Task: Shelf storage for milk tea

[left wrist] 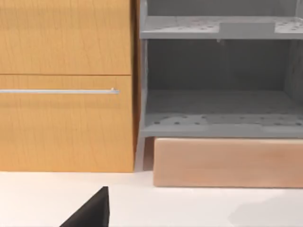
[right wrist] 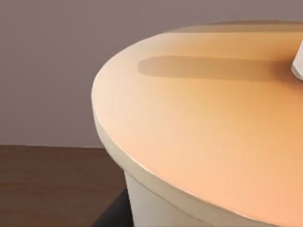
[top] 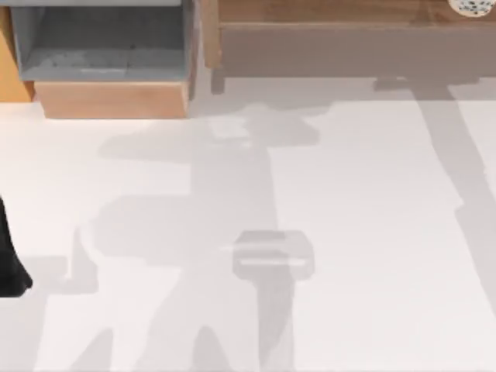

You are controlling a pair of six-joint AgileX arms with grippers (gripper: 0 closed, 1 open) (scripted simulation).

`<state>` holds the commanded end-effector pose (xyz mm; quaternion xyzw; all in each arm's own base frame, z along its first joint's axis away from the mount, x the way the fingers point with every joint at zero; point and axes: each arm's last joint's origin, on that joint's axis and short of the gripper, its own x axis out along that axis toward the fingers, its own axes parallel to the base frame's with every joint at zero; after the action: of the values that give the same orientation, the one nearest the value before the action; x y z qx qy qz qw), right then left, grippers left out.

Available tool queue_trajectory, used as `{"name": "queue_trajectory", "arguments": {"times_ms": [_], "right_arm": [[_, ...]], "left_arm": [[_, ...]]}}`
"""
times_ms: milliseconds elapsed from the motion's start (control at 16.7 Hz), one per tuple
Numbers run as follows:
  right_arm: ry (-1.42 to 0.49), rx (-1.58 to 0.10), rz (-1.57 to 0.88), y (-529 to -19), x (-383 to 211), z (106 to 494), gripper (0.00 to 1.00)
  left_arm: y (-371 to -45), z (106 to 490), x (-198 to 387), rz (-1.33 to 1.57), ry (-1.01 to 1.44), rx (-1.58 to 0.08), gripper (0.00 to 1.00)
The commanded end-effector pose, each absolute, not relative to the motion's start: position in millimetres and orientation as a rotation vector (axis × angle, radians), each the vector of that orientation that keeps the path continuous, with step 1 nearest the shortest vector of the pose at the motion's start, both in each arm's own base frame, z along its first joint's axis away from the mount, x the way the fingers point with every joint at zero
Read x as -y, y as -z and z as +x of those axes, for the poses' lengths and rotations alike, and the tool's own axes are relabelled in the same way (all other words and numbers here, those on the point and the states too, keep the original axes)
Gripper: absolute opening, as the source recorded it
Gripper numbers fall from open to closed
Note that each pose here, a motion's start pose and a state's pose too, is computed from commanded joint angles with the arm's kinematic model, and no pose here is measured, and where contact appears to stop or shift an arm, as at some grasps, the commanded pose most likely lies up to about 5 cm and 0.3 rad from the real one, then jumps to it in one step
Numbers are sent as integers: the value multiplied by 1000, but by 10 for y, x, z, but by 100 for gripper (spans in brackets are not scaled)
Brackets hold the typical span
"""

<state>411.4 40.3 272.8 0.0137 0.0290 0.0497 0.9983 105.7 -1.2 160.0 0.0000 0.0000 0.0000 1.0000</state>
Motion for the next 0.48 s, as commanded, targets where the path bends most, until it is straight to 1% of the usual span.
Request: {"name": "queue_trajectory", "arguments": {"times_ms": [240,360,480], "right_arm": [[-7,-83,4,-2699,-194,4481,0],[5,-96,-5,-2678,-184,4575,0],[7,-97,-6,-2675,-182,4588,0]], "left_arm": [[-1600,1057,12,0,0,0,100],[-1600,1057,12,0,0,0,100],[-1600,1057,12,0,0,0,100]]}}
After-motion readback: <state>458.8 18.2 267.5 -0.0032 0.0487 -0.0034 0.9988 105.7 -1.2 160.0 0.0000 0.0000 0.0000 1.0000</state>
